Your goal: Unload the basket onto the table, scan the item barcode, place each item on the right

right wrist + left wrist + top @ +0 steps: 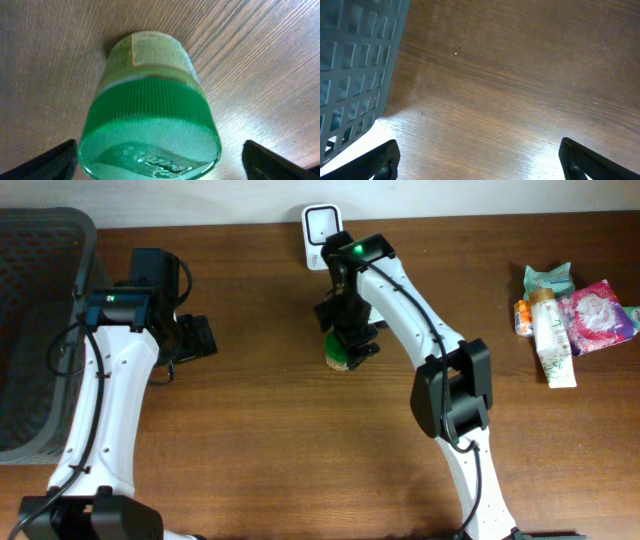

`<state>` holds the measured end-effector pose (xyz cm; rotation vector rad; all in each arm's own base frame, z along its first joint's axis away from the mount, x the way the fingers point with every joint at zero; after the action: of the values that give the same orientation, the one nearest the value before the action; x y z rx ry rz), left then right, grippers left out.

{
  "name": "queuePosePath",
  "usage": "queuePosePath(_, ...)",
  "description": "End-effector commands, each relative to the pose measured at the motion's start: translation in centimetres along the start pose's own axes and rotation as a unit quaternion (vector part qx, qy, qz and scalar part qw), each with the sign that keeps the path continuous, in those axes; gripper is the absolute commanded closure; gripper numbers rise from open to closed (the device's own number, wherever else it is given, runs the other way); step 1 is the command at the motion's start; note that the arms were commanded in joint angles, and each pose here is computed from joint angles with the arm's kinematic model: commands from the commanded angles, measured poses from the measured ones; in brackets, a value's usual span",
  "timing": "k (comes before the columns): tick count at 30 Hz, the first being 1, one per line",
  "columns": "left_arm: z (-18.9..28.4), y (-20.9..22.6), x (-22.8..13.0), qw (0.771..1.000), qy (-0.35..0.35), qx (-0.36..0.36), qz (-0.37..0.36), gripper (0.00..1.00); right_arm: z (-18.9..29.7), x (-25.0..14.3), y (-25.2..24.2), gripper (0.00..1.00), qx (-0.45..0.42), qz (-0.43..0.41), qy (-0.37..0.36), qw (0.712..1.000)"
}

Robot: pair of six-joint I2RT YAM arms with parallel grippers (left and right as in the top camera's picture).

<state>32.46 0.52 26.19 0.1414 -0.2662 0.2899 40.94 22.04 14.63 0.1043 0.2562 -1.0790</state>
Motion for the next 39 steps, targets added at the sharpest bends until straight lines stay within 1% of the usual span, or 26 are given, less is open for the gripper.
queuePosePath(1, 0.4, 0.4, 0.0, 1.0, -0.008, 0.004, 0.006, 0.01, -0.4, -0.4, -0.2, 0.1, -0.011, 0.0, -0.015, 1.0)
queuePosePath(3, 0.4, 0.4, 0.0, 1.0, -0.008, 0.004, 0.006, 0.01, -0.4, -0.4, -0.4, 0.14, -0.017, -0.001, -0.015, 1.0)
queuePosePath(5, 0.4, 0.4, 0.0, 1.0, -0.008, 0.004, 0.006, 0.01, -0.4, -0.3, -0.4, 0.13, -0.017, 0.0, -0.018, 1.0)
queuePosePath(6, 0.4, 0.4, 0.0, 1.0, -0.008, 0.004, 0.006, 0.01, -0.4, -0.3, -0.4, 0.15, -0.016, 0.016, -0.021, 1.0)
queuePosePath(7, 0.4, 0.4, 0.0, 1.0, -0.008, 0.004, 0.006, 0.01, -0.4, 0.0, -0.4, 0.2, -0.018, 0.048, -0.036, 0.998)
queuePosePath(8, 0.4, 0.4, 0.0, 1.0, -0.008, 0.004, 0.006, 0.01, -0.4, 0.3, -0.4, 0.27, -0.022, 0.083, -0.051, 0.995)
queuePosePath(9, 0.4, 0.4, 0.0, 1.0, -0.008, 0.004, 0.006, 0.01, -0.3, 0.5, -0.5, 0.29, -0.025, 0.114, -0.06, 0.991)
queuePosePath(12, 0.4, 0.4, 0.0, 1.0, -0.008, 0.004, 0.006, 0.01, -0.3, 0.6, -0.5, 0.31, -0.031, 0.182, -0.065, 0.981)
queuePosePath(15, 0.4, 0.4, 0.0, 1.0, -0.008, 0.004, 0.006, 0.01, -0.3, 0.6, -0.1, 0.33, -0.028, 0.288, -0.065, 0.955)
queuePosePath(17, 0.4, 0.4, 0.0, 1.0, -0.008, 0.004, 0.006, 0.01, -0.3, 0.6, 0.3, 0.33, -0.023, 0.39, -0.066, 0.918)
queuePosePath(18, 0.4, 0.4, 0.0, 1.0, -0.008, 0.004, 0.006, 0.01, -0.3, 0.6, 0.5, 0.32, -0.023, 0.448, -0.067, 0.891)
queuePosePath(19, 0.4, 0.4, 0.0, 1.0, -0.008, 0.004, 0.006, 0.01, -0.3, 0.6, 0.6, 0.29, -0.024, 0.505, -0.068, 0.86)
queuePosePath(20, 0.4, 0.4, 0.0, 1.0, -0.008, 0.004, 0.006, 0.01, -0.3, 0.6, 0.6, 0.28, -0.028, 0.564, -0.066, 0.823)
queuePosePath(21, 0.4, 0.4, 0.0, 1.0, -0.008, 0.004, 0.006, 0.01, -0.3, 0.6, 0.6, 0.28, -0.031, 0.593, -0.065, 0.802)
queuePosePath(22, 0.4, 0.4, 0.0, 1.0, -0.008, 0.004, 0.006, 0.01, -0.3, 0.6, 0.5, 0.28, -0.037, 0.641, -0.061, 0.764)
queuePosePath(23, 0.4, 0.4, 0.0, 1.0, -0.008, 0.004, 0.006, 0.01, -0.3, 0.6, 0.4, 0.28, -0.041, 0.667, -0.058, 0.742)
queuePosePath(24, 0.4, 0.4, 0.0, 1.0, -0.008, 0.004, 0.006, 0.01, -0.3, 0.7, 0.3, 0.15, -0.046, 0.688, -0.057, 0.722)
queuePosePath(26, 0.4, 0.4, 0.0, 1.0, -0.008, 0.004, 0.006, 0.01, -0.2, 1.2, 0.3, 0.01, -0.067, 0.686, -0.078, 0.721)
queuePosePath(27, 0.4, 0.4, 0.0, 1.0, -0.008, 0.004, 0.006, 0.01, -0.1, 1.2, 0.2, 0.01, -0.067, 0.68, -0.077, 0.726)
queuePosePath(29, 0.4, 0.4, 0.0, 1.0, -0.008, 0.004, 0.006, 0.01, 0.3, 1.1, 0.2, 0.01, -0.063, 0.653, -0.08, 0.751)
queuePosePath(33, 0.4, 0.4, 0.0, 1.0, -0.008, 0.004, 0.006, 0.01, 2.5, 0.5, 0.2, 0.01, -0.053, 0.646, -0.09, 0.756)
queuePosePath(35, 0.4, 0.4, 0.0, 1.0, -0.008, 0.004, 0.006, 0.01, 4.6, 0.0, 0.3, 0.01, -0.032, 0.629, -0.107, 0.769)
queuePosePath(39, 0.4, 0.4, 0.0, 1.0, -0.008, 0.004, 0.006, 0.01, 9.3, -1.2, 0.0, 0.01, 0.014, 0.604, -0.141, 0.784)
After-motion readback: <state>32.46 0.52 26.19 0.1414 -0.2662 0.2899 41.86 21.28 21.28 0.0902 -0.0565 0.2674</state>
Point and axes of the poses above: each gripper's point midway between its finger pads, its own z axis back along the fingers, its own y axis along the line the jaws close on, x = y × z, the point moved 8 cm from there along z, back along the fingers, and after that the axes turned 2 degrees about -z, right-handed, at the moved point
